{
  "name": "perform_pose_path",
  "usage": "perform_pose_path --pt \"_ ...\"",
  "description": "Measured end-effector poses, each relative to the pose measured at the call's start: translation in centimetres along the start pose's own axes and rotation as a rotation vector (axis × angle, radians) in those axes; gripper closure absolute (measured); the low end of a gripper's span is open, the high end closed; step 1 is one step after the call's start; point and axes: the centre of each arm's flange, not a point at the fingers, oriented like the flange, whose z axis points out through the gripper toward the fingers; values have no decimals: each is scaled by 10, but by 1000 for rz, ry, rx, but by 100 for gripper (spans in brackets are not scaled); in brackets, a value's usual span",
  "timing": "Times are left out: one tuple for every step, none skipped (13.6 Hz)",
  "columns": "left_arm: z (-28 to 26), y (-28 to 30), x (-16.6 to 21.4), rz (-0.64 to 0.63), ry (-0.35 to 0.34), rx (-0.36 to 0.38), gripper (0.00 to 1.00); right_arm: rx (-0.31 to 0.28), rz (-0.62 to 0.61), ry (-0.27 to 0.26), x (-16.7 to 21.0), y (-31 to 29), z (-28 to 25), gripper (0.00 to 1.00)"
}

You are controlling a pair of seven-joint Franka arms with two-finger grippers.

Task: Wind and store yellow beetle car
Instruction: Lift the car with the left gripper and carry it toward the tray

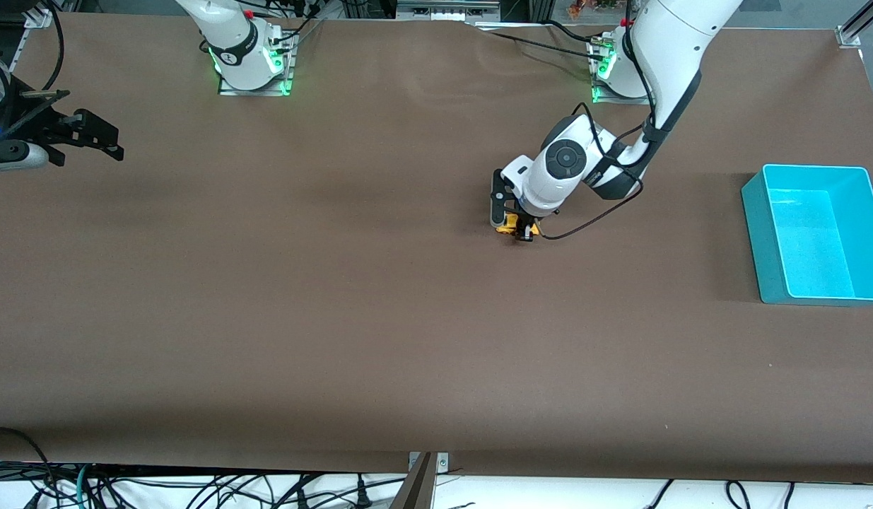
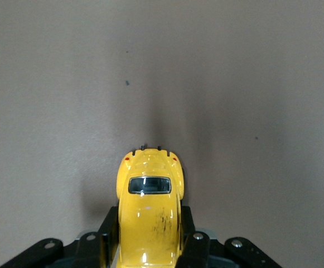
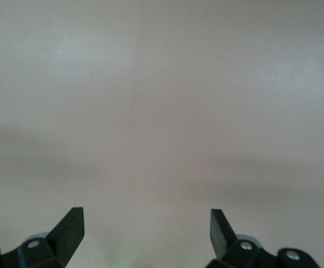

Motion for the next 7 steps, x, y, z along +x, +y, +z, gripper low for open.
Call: perform_pose_path --pt "-3 -3 -3 -6 -2 2 54 0 0 0 0 0 0 0" --pt "-8 -6 -7 -14 -13 -4 54 0 0 0 0 0 0 0" --pt "-18 -11 -12 -24 -31 -12 54 0 1 0 0 0 0 0" --pt "-31 -17 -20 -40 -55 -23 54 0 2 0 0 1 0 0" --pt "-47 -24 -31 -60 -83 -39 54 1 4 0 0 2 0 0" --pt "-65 -33 -44 -76 -111 -57 54 1 7 0 0 4 0 0" --pt "-83 -44 -59 -85 -139 -84 54 2 10 0 -1 5 0 0"
